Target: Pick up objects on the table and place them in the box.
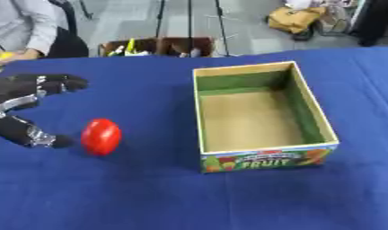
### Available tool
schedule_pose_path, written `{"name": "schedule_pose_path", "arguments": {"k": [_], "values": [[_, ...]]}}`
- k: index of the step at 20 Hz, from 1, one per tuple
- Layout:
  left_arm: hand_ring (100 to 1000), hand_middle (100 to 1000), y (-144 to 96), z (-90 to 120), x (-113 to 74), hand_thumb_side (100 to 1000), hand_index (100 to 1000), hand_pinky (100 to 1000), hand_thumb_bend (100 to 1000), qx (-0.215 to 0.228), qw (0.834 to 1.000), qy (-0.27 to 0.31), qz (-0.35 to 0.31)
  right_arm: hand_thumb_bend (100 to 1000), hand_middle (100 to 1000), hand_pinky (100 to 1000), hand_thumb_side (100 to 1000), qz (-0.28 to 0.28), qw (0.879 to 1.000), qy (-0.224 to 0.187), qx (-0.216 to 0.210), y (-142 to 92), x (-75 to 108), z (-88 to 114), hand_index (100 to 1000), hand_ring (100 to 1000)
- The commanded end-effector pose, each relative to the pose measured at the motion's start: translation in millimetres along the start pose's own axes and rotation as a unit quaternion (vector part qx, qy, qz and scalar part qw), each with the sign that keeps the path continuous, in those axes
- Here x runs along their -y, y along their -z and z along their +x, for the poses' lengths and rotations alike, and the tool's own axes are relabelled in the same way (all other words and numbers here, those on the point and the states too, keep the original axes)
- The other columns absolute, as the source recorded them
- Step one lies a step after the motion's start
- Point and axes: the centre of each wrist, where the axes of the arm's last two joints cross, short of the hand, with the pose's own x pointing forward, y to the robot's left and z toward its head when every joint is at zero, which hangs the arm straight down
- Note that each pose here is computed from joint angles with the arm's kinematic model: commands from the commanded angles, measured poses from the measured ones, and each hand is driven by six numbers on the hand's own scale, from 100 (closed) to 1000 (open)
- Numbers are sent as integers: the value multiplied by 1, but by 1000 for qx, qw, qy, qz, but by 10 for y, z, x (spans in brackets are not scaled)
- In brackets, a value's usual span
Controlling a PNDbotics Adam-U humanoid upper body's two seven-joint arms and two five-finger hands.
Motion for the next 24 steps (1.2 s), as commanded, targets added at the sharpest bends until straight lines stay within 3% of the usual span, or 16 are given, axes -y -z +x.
{"name": "schedule_pose_path", "arguments": {"k": [1,14,24], "values": [[864,971,-40,-127,-120,851,1000,757,635,60,990,62,-108,100,224,207,752,7,1000,-4,19,46,34,72,404,100],[869,953,126,-261,80,860,1000,772,696,94,966,56,-232,100,221,205,752,12,1000,-2,21,49,17,79,403,100],[869,941,113,-276,185,851,1000,768,702,99,958,65,-261,100,219,204,749,14,1000,-2,19,44,10,78,401,100]]}}
